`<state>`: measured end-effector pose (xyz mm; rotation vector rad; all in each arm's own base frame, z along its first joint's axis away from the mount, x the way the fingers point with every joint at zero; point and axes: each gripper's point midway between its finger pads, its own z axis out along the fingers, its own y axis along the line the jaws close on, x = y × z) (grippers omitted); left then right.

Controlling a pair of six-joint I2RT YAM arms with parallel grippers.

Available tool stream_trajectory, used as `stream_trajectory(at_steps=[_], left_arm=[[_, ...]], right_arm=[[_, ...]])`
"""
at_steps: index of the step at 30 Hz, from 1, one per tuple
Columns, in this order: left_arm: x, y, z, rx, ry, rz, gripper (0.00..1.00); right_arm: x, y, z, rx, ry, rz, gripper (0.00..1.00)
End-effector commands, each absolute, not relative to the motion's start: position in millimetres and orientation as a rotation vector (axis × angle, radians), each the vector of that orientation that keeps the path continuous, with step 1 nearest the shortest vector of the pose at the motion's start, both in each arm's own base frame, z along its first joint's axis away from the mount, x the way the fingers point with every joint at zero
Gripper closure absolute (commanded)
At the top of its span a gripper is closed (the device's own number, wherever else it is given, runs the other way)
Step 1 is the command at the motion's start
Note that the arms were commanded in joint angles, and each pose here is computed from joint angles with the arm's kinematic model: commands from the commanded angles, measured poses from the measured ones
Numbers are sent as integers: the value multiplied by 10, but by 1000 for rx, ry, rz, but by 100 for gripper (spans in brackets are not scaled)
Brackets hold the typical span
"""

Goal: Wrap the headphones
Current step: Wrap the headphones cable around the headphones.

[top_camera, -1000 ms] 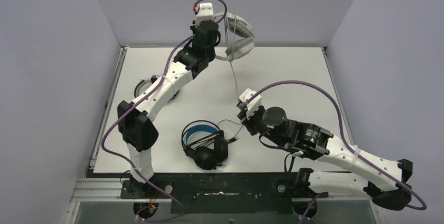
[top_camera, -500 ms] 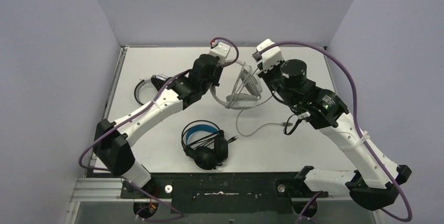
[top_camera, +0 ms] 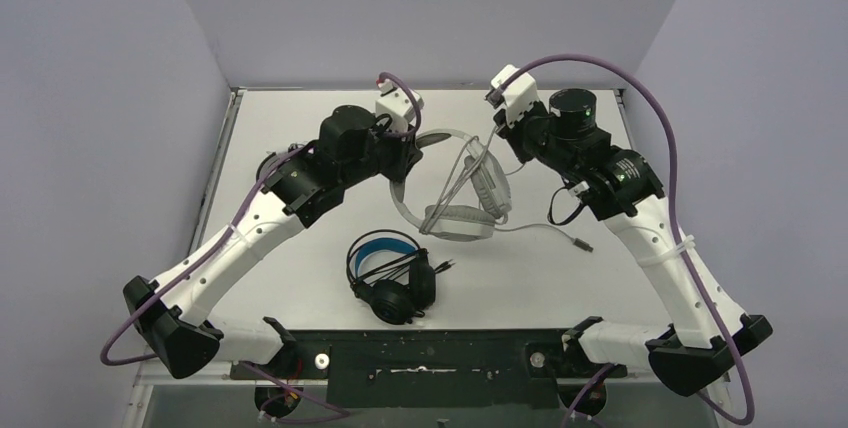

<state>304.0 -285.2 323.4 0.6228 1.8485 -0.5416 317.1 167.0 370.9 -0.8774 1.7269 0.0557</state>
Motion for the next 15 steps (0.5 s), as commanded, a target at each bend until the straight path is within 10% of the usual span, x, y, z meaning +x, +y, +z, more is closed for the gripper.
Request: stream_trajectory(at_steps=[1,15], left_arm=[[2573,-3004,3515,707,1807,-804,100],[2265,-3050,3958,618,1802,-1018,100]], right_arm=[[3301,1813,3878,-861,1626,141,92],[3369,2035,3256,-775,1723,336,80]])
